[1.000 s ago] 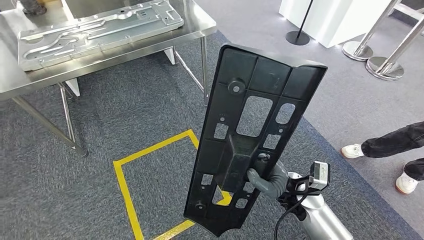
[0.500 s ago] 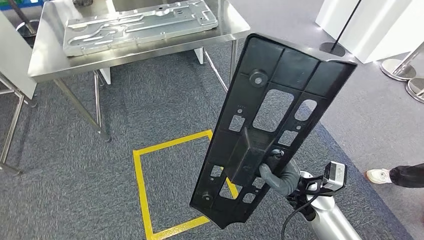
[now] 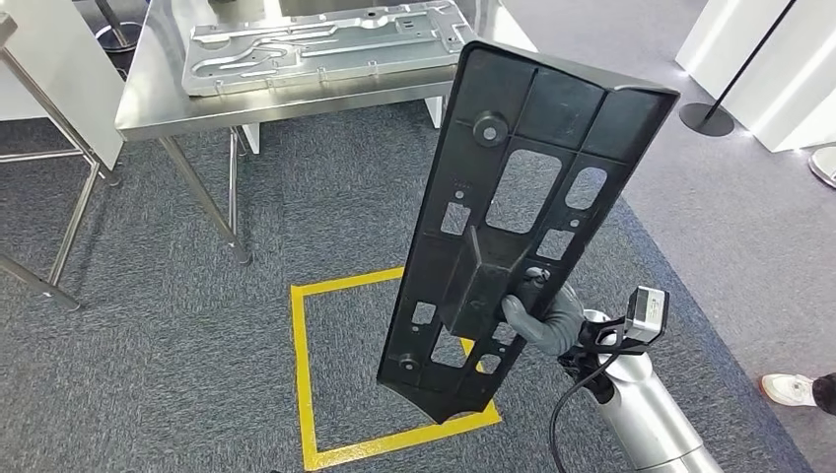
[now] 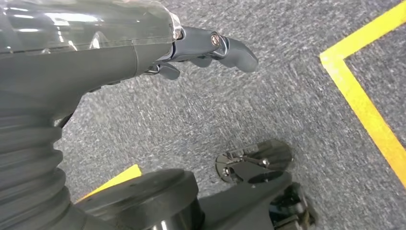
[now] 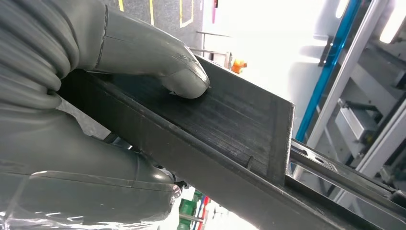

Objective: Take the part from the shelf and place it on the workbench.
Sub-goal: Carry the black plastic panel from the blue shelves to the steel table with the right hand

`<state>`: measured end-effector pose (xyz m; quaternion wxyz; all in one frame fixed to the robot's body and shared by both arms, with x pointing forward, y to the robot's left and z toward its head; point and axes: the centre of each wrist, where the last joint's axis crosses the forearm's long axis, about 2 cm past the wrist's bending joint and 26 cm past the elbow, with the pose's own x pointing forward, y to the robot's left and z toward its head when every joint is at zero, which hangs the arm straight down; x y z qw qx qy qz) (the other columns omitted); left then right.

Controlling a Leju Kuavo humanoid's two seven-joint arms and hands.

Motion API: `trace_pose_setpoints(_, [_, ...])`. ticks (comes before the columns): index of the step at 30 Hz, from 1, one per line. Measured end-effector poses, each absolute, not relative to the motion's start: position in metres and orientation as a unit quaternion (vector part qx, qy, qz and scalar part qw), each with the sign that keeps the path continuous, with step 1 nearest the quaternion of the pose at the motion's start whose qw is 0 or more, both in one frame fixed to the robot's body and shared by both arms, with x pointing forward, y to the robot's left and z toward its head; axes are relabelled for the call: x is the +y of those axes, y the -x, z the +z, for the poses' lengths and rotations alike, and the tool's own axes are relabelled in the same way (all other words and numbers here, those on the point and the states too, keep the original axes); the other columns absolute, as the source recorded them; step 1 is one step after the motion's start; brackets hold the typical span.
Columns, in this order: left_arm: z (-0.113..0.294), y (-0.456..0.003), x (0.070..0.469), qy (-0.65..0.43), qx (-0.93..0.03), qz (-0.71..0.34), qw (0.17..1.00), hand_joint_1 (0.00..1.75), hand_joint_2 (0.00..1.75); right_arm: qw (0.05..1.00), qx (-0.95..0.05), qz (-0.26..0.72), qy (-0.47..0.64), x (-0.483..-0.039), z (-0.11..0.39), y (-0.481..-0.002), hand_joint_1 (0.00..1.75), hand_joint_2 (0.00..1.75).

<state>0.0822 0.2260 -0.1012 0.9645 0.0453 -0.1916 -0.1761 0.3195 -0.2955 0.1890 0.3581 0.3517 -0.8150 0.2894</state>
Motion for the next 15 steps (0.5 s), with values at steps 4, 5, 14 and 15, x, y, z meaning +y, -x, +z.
trace_pose_setpoints(4, [-0.1014,-0.0811,0.2263,-0.045,-0.191,-0.176,0.965,0.00,1.75,0.357,-0.815,0.290,-0.354,-0.2945,0.1900,-0.3219,1.75,1.75])
trace_pose_setpoints(5, [-0.1013,-0.0816,0.2263,-0.044,-0.191,-0.176,0.965,0.00,1.75,0.357,-0.815,0.289,-0.354,-0.2944,0.1908,-0.3225,1.75,1.75])
trace_pose_setpoints(14, [-0.1012,-0.0830,0.2270,-0.038,-0.192,-0.176,0.965,0.00,1.75,0.357,-0.812,0.285,-0.362,-0.2931,0.1907,-0.3240,1.75,1.75])
trace_pose_setpoints(15, [-0.1012,-0.0832,0.2270,-0.038,-0.193,-0.175,0.965,0.00,1.75,0.357,-0.813,0.285,-0.363,-0.2929,0.1912,-0.3245,1.75,1.75])
